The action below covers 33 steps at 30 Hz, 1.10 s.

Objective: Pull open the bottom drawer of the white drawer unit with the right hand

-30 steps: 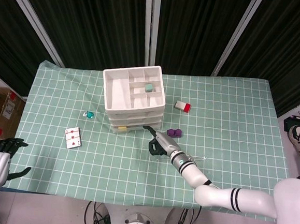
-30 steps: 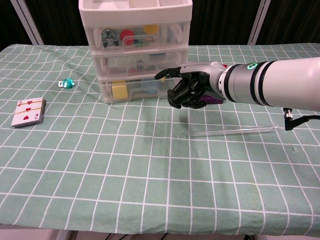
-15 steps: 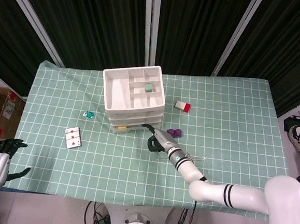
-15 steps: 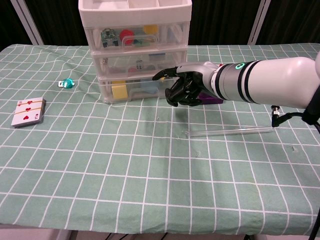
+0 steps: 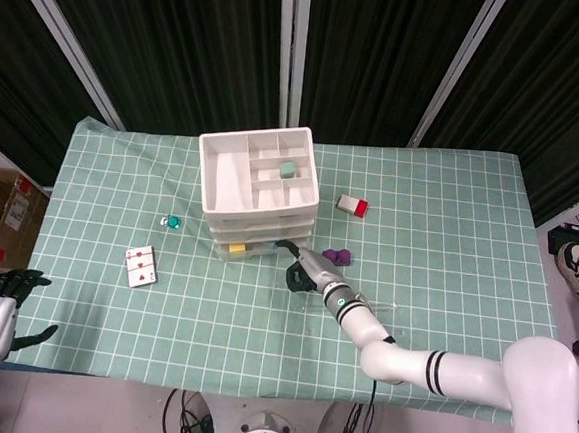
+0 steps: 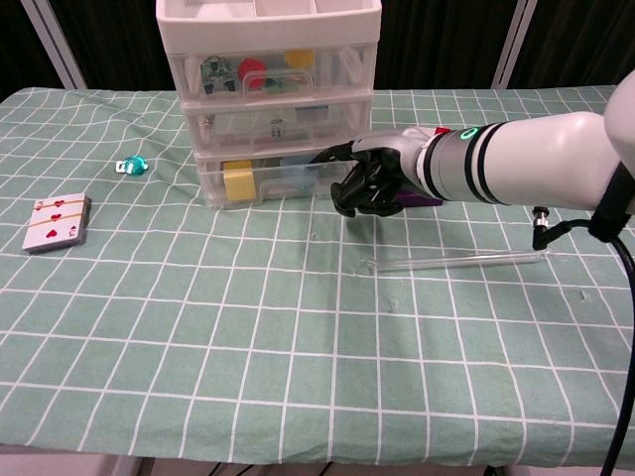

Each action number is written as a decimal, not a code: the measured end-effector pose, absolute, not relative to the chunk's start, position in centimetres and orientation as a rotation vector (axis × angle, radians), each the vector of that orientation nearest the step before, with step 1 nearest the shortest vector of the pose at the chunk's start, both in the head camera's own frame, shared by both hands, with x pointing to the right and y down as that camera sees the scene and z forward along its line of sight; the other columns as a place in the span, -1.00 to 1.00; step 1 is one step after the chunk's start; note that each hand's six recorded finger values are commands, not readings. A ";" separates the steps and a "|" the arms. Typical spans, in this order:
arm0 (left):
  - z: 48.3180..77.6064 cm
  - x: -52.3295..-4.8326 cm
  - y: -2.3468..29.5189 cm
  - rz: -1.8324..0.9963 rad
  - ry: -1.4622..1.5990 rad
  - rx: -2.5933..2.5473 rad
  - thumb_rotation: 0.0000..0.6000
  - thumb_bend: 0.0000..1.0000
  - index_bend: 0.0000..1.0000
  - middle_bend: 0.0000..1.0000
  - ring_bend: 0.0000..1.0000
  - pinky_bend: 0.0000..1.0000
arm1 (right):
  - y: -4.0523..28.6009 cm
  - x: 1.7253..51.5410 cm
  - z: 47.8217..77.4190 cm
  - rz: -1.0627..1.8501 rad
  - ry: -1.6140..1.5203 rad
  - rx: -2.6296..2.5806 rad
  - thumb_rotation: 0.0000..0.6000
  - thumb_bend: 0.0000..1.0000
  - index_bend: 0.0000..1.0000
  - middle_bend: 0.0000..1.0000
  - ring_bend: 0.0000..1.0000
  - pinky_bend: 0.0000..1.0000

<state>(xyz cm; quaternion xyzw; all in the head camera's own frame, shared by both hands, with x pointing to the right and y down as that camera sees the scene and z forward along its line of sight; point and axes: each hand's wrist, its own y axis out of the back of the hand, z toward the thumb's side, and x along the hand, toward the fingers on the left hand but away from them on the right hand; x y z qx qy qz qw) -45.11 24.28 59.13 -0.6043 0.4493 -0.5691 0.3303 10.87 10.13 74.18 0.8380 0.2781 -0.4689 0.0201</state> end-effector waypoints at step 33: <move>59.5 -45.2 24.3 -1.484 1.180 -1.591 1.00 -1.00 -0.36 -0.53 -0.64 -0.62 | 14.6 14.7 68.9 -1.342 0.638 2.707 1.00 -0.03 -0.90 0.43 0.64 0.85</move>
